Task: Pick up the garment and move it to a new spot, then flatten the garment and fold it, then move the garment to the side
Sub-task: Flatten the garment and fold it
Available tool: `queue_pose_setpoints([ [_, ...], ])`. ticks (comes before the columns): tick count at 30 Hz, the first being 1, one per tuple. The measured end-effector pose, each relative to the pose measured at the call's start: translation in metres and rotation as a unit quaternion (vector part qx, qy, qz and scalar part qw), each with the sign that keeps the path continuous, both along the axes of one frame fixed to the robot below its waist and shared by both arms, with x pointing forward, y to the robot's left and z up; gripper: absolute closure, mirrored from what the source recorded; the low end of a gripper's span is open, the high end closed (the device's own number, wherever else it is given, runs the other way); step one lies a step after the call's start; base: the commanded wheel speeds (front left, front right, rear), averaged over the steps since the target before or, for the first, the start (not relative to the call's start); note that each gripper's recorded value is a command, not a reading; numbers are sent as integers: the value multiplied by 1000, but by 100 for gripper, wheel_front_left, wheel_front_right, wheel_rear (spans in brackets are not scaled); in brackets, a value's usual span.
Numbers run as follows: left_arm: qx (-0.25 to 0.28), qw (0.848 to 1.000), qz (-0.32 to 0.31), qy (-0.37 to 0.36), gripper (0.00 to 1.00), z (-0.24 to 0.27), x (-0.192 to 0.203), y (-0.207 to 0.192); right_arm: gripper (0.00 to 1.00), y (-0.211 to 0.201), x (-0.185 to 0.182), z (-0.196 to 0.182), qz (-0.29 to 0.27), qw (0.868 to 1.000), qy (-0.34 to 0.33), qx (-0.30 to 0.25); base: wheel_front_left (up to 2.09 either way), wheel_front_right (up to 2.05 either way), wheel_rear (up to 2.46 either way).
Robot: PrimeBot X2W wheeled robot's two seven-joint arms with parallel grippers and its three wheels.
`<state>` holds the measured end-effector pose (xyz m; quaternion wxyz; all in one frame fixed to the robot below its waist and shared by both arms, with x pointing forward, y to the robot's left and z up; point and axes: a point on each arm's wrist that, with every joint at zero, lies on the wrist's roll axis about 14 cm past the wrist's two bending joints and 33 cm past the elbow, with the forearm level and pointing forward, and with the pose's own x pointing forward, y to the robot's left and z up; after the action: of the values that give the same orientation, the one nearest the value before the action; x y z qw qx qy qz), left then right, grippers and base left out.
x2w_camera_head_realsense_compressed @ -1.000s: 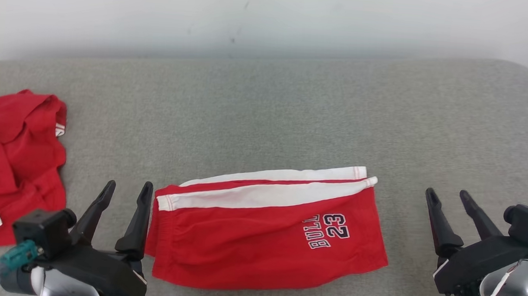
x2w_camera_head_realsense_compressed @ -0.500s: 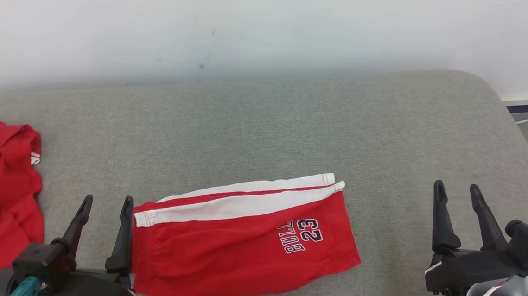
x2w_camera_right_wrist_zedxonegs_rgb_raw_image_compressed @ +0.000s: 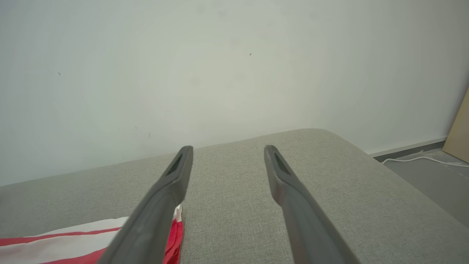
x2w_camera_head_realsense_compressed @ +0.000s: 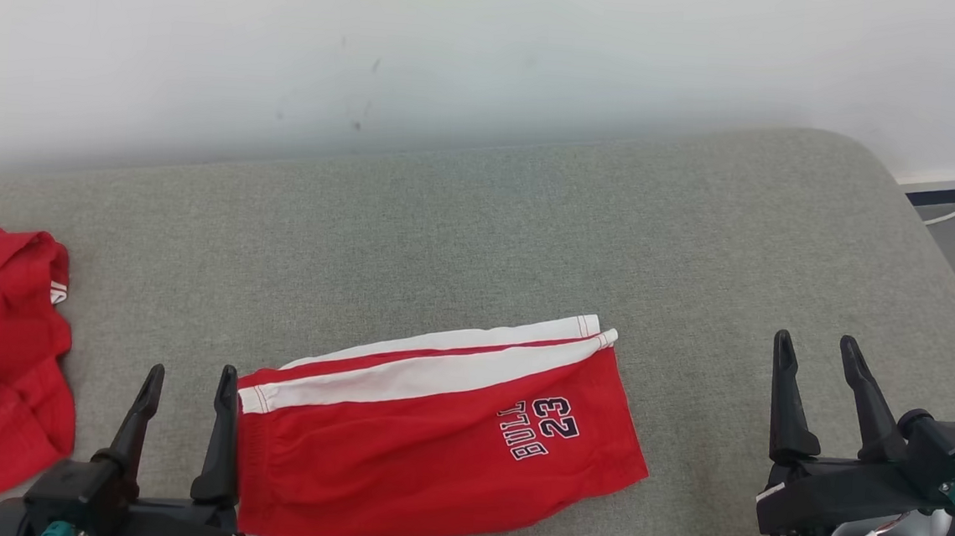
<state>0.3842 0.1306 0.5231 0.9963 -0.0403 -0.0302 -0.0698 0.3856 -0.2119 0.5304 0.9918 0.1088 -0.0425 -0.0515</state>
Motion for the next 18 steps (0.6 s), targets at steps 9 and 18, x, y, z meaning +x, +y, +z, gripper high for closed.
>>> queue_pose_setpoints([
  [9, -2, 1000, -13, 1, 0, -3, -1, -10, 0, 3, 6, -4, 10, 1000, 1, -2, 0, 0, 0],
  [18, 0, 1000, -11, 10, 0, -10, -2, -8, 0, 52, 32, -48, 121, 982, 136, -42, 0, 0, 0],
])
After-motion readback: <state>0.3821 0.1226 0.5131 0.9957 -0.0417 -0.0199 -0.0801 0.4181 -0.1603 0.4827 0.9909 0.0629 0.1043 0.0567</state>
